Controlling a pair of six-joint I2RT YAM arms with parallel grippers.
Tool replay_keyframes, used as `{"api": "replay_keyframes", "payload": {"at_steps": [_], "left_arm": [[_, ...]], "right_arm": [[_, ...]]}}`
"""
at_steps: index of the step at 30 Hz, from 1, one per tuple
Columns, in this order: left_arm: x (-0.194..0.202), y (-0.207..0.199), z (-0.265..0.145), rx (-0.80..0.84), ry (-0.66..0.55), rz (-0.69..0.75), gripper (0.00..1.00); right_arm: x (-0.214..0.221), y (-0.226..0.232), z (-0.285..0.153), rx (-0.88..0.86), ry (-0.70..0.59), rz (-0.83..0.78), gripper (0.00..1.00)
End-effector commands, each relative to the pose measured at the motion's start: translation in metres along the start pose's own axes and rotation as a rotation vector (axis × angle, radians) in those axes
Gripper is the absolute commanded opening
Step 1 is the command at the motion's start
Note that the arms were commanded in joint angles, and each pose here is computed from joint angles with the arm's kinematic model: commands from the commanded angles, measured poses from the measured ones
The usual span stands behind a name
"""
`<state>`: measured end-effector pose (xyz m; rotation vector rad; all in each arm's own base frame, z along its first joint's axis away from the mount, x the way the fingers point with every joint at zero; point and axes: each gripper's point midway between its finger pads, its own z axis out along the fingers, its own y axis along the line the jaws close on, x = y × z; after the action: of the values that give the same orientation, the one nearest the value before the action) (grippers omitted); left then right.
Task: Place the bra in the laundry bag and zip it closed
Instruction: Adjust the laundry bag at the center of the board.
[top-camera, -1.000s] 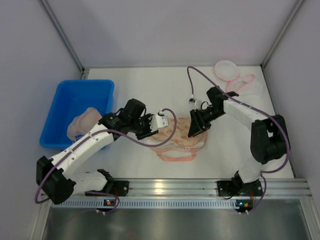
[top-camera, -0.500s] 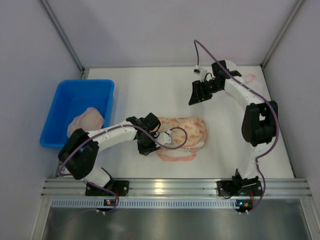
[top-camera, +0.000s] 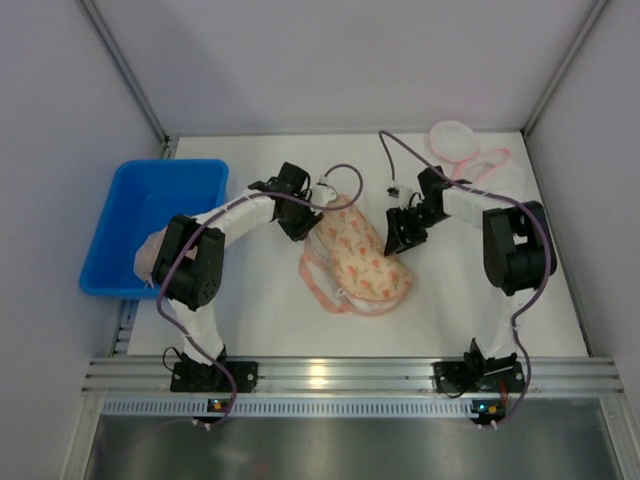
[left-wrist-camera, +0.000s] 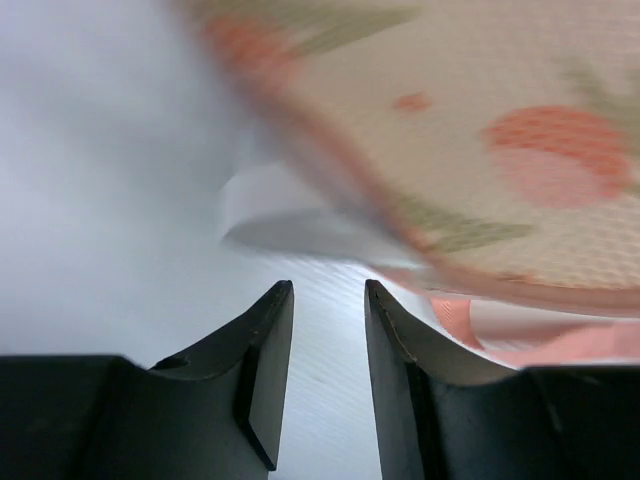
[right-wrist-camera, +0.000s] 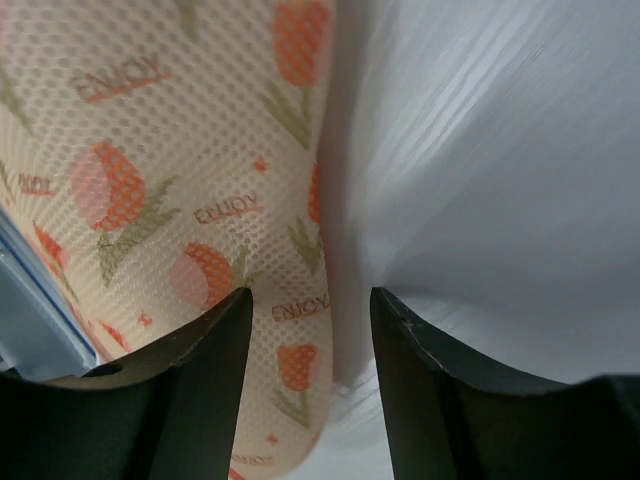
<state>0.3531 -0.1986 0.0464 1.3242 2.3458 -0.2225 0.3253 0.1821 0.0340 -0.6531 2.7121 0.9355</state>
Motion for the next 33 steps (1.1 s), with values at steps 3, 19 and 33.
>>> {"api": "replay_keyframes", "payload": {"at_steps": [3, 19, 33], "left_arm": [[-0.047, 0.069, -0.029, -0.099, -0.202, -0.185, 0.43], [-0.024, -0.059, -0.088, 0.329, -0.255, -0.538, 0.57], [-0.013, -0.073, -0.049, 0.407, -0.135, -0.607, 0.54]], "right_arm": [[0.022, 0.066, -0.016, -0.139, -0.043, -0.049, 0.52], [0.031, 0.153, -0.02, -0.291, -0.117, -0.147, 0.61], [0.032, 0.102, -0.02, -0.201, -0.182, 0.031, 0.81]]}}
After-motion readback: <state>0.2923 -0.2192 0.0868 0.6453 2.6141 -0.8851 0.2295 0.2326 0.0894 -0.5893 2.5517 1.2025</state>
